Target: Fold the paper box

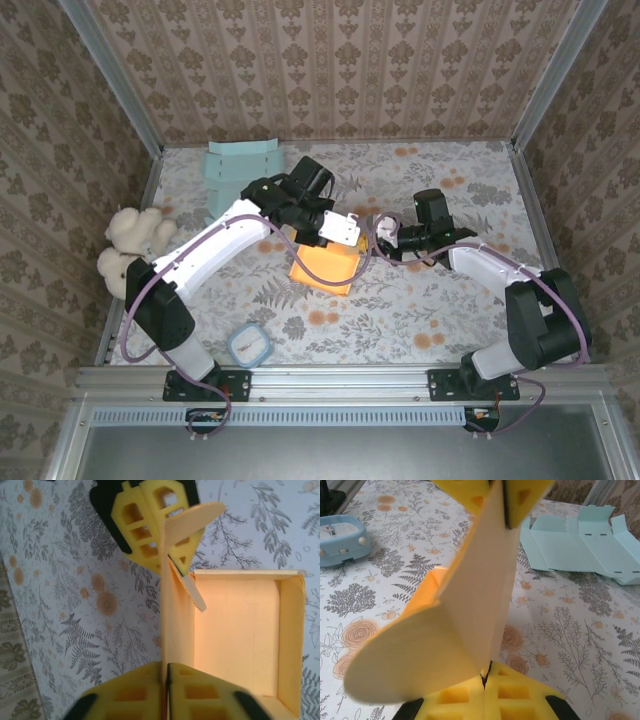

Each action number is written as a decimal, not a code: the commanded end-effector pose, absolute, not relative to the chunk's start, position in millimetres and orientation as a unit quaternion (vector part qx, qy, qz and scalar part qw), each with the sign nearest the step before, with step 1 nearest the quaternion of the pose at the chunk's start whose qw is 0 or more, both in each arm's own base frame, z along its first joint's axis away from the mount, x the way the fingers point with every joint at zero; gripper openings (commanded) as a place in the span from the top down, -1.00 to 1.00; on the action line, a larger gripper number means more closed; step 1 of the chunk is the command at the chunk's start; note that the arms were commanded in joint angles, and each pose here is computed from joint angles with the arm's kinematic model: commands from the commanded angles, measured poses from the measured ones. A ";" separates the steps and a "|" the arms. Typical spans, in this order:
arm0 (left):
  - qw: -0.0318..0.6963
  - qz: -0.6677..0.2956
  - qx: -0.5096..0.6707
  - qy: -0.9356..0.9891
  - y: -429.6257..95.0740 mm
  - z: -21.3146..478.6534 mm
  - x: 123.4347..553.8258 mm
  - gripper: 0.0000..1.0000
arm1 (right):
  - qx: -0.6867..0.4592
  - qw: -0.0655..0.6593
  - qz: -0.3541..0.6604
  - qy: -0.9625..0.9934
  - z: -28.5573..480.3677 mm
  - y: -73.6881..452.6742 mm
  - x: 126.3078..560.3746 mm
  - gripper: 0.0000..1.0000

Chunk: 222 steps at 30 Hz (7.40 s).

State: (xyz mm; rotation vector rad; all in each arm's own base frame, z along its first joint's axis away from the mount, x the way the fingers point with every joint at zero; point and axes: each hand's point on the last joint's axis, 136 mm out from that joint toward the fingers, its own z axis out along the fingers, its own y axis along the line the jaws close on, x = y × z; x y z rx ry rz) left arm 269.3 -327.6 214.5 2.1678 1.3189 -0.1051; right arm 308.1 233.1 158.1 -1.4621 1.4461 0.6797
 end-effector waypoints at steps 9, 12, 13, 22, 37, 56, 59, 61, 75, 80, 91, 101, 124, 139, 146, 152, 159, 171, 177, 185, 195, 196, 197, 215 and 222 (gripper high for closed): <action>0.541 -0.115 0.670 0.495 -313.8 302.5 260.6 -0.01 | -0.594 0.455 0.272 0.605 147.0 232.1 318.1 1.00; 0.637 -0.165 0.527 0.538 -290.6 344.0 265.9 -0.24 | -0.595 0.451 0.266 0.611 142.7 229.8 320.2 1.00; 0.664 -0.170 0.442 0.578 -275.0 359.3 278.8 -0.41 | -0.595 0.451 0.264 0.610 143.0 229.3 320.6 1.00; 0.376 -0.246 -0.153 0.880 -172.6 246.5 360.2 -0.95 | -0.598 0.454 0.266 0.604 144.1 230.3 318.4 1.00; 0.199 -0.250 -0.250 0.914 -216.6 163.7 374.0 -0.90 | -0.601 0.444 0.270 0.607 140.2 230.3 315.7 1.00; 0.131 -0.239 -0.271 0.923 -260.1 125.5 331.3 -0.75 | -0.613 0.415 0.249 0.625 122.1 232.4 317.9 1.00; 0.126 -0.243 -0.271 0.923 -268.5 126.3 323.0 -0.73 | -0.614 0.414 0.245 0.625 121.7 233.2 318.2 1.00; 0.126 -0.245 -0.266 0.924 -274.3 128.1 319.2 -0.71 | -0.617 0.411 0.241 0.627 119.6 233.5 318.1 1.00; 0.144 -0.184 -0.263 0.936 -257.6 98.0 302.6 -0.38 | -0.624 0.394 0.212 0.641 110.3 228.3 316.8 0.60; 0.149 -0.180 -0.263 0.936 -254.3 98.7 301.0 -0.37 | -0.627 0.384 0.199 0.648 106.8 223.9 317.1 0.39; 0.161 -0.163 -0.270 0.935 -240.2 100.0 296.1 -0.32 | -0.599 0.426 0.150 0.661 123.8 198.2 327.2 0.01; 0.165 -0.160 -0.272 0.934 -237.5 102.1 295.4 -0.32 | -0.495 0.450 0.078 0.739 120.1 169.2 381.6 -0.03; 0.155 -0.119 -0.267 0.944 -228.4 92.7 280.2 -0.37 | -0.609 0.406 0.173 0.659 133.7 251.6 320.1 -0.28; 0.153 -0.099 -0.270 0.945 -209.0 74.2 264.2 -0.45 | -0.633 0.343 0.170 0.672 101.6 249.6 314.5 -0.28; 0.149 -0.086 -0.269 0.948 -203.6 64.8 260.0 -0.52 | -0.618 0.355 0.154 0.685 107.6 248.0 322.8 -0.28; 0.148 -0.076 -0.266 0.950 -199.0 57.5 257.2 -0.54 | -0.556 0.379 0.176 0.719 140.5 252.4 332.5 -0.29; 0.155 -0.065 -0.256 0.952 -193.9 53.9 254.9 -0.58 | -0.254 0.427 0.166 0.852 194.6 227.7 368.5 -0.35; 0.171 -0.071 -0.251 0.950 -194.6 33.7 243.9 -0.59 | -0.051 0.373 0.246 0.893 126.6 231.9 324.4 -0.29; 0.179 -0.067 -0.247 0.950 -191.8 30.1 240.6 -0.59 | -0.064 0.348 0.232 0.906 94.6 249.7 321.5 -0.29; 0.201 -0.049 -0.250 0.946 -176.9 36.2 238.2 -0.70 | -0.057 0.321 0.212 0.921 51.1 255.0 324.3 -0.27; 0.234 -0.080 -0.271 0.930 -162.3 75.4 231.9 -0.93 | -0.049 0.330 0.193 0.923 40.6 242.3 318.7 -0.26; 0.234 -0.092 -0.278 0.927 -164.4 78.0 231.0 -0.95 | -0.049 0.331 0.194 0.922 40.8 241.9 318.3 -0.26; 0.230 -0.106 -0.287 0.924 -167.5 79.4 230.1 -0.97 | -0.049 0.332 0.195 0.922 40.7 242.1 317.6 -0.26; 0.193 -0.145 -0.298 0.923 -216.2 70.3 250.3 -0.91 | -0.060 0.325 0.199 0.923 27.6 249.7 317.4 -0.25; 0.175 -0.143 -0.294 0.929 -225.7 61.0 251.2 -0.86 | -0.060 0.322 0.197 0.924 22.3 249.6 317.3 -0.25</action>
